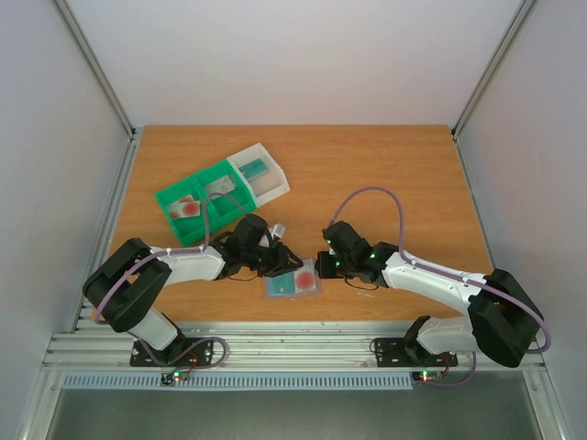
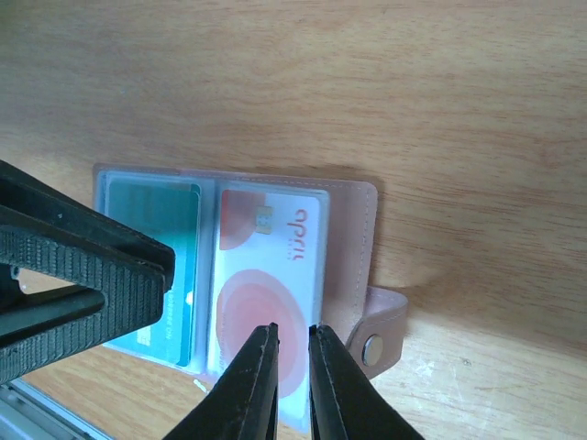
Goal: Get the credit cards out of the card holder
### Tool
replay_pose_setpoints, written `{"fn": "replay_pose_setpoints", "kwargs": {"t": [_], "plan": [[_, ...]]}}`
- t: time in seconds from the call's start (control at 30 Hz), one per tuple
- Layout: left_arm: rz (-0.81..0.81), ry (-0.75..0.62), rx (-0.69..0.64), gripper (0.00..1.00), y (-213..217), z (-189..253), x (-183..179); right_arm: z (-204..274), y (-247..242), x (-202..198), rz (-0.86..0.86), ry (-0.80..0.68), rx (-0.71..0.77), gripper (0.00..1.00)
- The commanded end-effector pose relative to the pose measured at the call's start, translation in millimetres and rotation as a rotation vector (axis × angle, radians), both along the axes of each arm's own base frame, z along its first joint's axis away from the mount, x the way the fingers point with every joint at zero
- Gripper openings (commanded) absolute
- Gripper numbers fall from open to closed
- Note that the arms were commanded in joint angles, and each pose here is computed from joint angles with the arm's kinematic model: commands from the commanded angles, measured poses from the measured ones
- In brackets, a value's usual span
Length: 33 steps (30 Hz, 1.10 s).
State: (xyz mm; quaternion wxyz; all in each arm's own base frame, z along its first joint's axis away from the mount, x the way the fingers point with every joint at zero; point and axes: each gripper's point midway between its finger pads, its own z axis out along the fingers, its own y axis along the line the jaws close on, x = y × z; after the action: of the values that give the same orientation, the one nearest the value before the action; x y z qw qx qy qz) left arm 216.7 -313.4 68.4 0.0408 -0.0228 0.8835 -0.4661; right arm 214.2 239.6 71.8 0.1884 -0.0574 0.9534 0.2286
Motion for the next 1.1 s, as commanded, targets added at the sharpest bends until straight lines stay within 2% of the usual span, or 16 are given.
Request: {"fn": "replay_pose_setpoints", "kwargs": {"t": [0.0,0.47,1.07], "plan": [[0.002,-0.057,-0.031,0.26,-8.0,11.7,8.8,4.6,-2.2,-2.4,-0.009,-0.005,0.006,0.12],[0.032,-0.067,0.061,0.29,6.0,-10.1,9.6,-1.2,23.0,-5.2,0.037,0.06,0.094,0.12],[0.045,-0.043,0.075,0.33,6.8,-24.4,9.8,-33.4,17.4,-3.6,0.031,0.102,0.003,0.12]]}}
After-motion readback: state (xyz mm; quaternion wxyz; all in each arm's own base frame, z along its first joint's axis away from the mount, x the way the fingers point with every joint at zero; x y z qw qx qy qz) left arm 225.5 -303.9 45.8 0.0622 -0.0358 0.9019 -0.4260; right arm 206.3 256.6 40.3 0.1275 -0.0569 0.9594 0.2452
